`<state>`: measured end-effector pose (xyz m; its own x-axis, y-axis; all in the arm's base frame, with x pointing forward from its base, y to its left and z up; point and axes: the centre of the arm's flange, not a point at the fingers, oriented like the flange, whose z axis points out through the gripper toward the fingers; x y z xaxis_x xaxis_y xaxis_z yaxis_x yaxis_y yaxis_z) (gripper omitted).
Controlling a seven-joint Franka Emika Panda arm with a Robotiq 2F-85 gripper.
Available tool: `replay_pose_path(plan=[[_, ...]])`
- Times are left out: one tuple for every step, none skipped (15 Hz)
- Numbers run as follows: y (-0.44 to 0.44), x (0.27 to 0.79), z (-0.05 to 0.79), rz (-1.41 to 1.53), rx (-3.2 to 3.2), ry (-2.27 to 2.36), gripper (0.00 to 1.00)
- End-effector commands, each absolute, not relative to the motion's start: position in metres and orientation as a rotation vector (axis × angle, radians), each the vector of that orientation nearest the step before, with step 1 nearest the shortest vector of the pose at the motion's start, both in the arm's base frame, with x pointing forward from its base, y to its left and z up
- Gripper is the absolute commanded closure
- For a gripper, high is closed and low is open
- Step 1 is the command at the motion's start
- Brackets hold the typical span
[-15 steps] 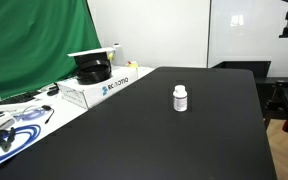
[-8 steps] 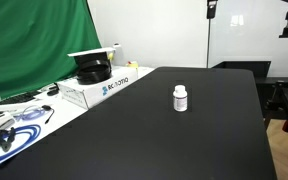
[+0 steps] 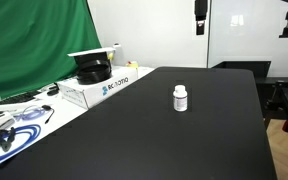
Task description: Move the bottle forward
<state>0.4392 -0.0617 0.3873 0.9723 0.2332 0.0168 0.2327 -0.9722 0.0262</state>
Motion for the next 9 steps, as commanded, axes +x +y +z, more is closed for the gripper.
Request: replay_pose_path(plan=[[-0.062, 0.439, 0.389, 0.036, 3.096, 0.365, 0.00], [-0.062, 0.438, 0.390, 0.039, 3.096, 0.364, 0.00], [-0.062, 0.438, 0.390, 0.040, 3.095, 0.364, 0.00], [-0.062, 0.445, 0.388, 0.075, 3.075, 0.369, 0.00], [-0.061, 0.454, 0.378, 0.115, 3.052, 0.366, 0.00], [-0.061, 0.460, 0.371, 0.123, 3.052, 0.369, 0.00], [-0.060, 0.465, 0.360, 0.128, 3.064, 0.379, 0.00], [-0.059, 0.470, 0.351, 0.151, 3.062, 0.390, 0.00], [-0.059, 0.475, 0.338, 0.170, 3.067, 0.408, 0.00]])
